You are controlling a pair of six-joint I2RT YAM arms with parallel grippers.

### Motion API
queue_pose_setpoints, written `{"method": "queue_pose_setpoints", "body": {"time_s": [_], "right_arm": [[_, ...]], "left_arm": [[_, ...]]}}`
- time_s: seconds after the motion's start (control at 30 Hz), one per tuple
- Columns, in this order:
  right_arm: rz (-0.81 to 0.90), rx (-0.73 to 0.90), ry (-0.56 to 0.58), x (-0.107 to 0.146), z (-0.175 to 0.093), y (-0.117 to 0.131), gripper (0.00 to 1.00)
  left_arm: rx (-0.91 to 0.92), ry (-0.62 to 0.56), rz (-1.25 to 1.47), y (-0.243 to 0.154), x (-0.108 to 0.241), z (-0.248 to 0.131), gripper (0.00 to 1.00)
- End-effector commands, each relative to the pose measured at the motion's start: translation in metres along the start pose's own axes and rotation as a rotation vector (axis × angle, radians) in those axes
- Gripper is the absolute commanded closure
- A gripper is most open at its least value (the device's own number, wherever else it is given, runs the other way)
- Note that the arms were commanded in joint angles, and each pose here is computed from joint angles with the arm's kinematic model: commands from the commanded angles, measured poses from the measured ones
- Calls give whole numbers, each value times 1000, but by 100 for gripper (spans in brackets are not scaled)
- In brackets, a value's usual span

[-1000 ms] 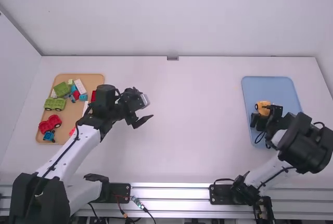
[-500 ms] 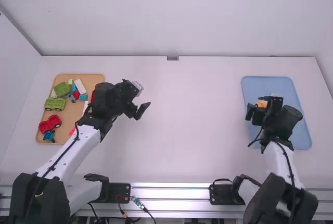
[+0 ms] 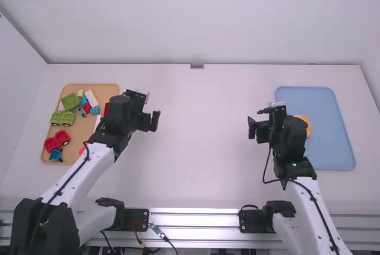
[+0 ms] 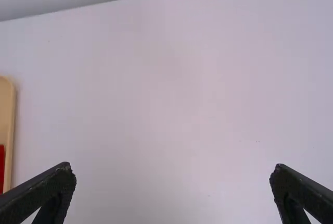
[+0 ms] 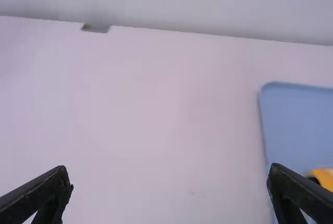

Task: Assemble lego blocks to make yellow taxi

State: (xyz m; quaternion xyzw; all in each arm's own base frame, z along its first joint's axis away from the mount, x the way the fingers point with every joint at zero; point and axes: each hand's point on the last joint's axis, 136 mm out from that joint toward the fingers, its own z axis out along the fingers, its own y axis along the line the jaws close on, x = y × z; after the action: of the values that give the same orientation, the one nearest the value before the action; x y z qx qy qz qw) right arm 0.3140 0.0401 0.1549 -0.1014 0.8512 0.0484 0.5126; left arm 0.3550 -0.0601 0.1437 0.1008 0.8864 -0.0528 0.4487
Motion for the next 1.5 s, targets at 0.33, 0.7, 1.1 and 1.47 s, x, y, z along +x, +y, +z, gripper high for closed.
{"method": "queue_pose_setpoints", "body": {"time_s": [0.33, 0.7, 1.1, 1.47], "right_arm": [[80, 86, 59, 33, -5, -4, 9], [130, 168, 59, 86, -20, -24, 28], [121, 174, -27, 114, -27, -19, 55], [98, 186, -247, 68, -46, -21, 77]], "left_arm": [[-144, -28, -98, 37, 19, -19, 9], [-188, -28, -130, 46, 66, -37, 27], [-188, -28, -130, 35, 134, -44, 53], [-195, -150, -118, 33, 139, -51, 77]]}}
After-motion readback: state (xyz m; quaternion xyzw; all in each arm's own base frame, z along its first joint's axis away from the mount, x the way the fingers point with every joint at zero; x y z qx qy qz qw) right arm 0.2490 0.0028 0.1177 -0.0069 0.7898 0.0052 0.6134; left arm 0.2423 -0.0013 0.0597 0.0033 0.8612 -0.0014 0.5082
